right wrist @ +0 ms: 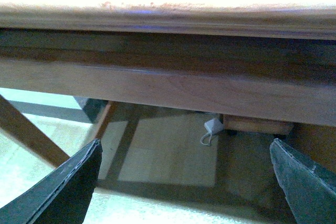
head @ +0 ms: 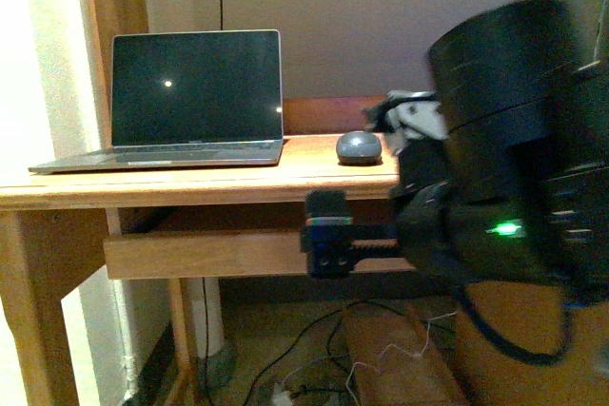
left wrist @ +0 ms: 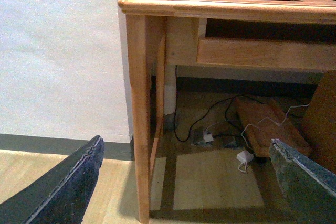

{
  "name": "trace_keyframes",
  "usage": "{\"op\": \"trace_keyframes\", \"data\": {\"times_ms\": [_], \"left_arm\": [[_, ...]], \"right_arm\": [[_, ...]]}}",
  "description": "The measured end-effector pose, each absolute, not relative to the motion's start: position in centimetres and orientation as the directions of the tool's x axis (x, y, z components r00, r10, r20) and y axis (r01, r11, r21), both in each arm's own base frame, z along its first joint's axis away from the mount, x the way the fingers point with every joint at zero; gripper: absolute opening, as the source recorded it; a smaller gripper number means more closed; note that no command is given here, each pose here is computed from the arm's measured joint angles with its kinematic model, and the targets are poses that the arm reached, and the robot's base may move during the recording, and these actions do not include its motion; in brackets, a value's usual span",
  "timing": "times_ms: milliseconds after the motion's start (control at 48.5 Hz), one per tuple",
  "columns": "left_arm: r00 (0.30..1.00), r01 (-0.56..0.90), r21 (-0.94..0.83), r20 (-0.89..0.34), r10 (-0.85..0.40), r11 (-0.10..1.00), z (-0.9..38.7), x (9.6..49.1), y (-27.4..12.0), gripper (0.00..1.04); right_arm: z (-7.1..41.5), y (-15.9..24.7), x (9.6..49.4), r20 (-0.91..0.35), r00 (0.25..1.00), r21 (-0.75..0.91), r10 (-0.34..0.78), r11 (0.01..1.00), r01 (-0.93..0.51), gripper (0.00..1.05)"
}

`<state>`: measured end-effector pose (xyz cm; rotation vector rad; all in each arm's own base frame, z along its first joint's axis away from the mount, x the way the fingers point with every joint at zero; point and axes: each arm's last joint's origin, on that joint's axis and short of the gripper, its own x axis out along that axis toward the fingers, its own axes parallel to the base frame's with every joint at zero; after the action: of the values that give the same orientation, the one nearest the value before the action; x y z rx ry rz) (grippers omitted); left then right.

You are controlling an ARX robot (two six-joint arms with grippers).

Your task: Place mouse

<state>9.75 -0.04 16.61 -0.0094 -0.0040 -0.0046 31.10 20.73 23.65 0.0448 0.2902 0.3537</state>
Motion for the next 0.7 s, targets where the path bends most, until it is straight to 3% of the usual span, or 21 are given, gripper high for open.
{"op": "trace_keyframes", "data": {"times_ms": [206, 474, 701], "left_arm": [[1.000, 0.004, -0.009, 0.004, -0.004, 1.000, 16.6, 9.8, 0.0, 0.97], [1.000, 0.005, -0.009, 0.004, -0.005, 1.000, 16.6, 9.8, 0.0, 0.97], [1.000, 0.004, -0.009, 0.004, -0.004, 1.000, 16.6, 9.8, 0.0, 0.97]], "right_arm": [[25.3, 14.7, 23.2, -0.226, 0.886, 0.204, 0.405, 0.909, -0.363, 0.97], [23.3, 7.4, 14.5, -0.187, 0.923, 0.260, 0.337, 0.923, -0.285, 0.97], [20.3, 2.6, 9.9, -0.186, 0.940, 0.310, 0.285, 0.925, -0.220, 0.97]]}}
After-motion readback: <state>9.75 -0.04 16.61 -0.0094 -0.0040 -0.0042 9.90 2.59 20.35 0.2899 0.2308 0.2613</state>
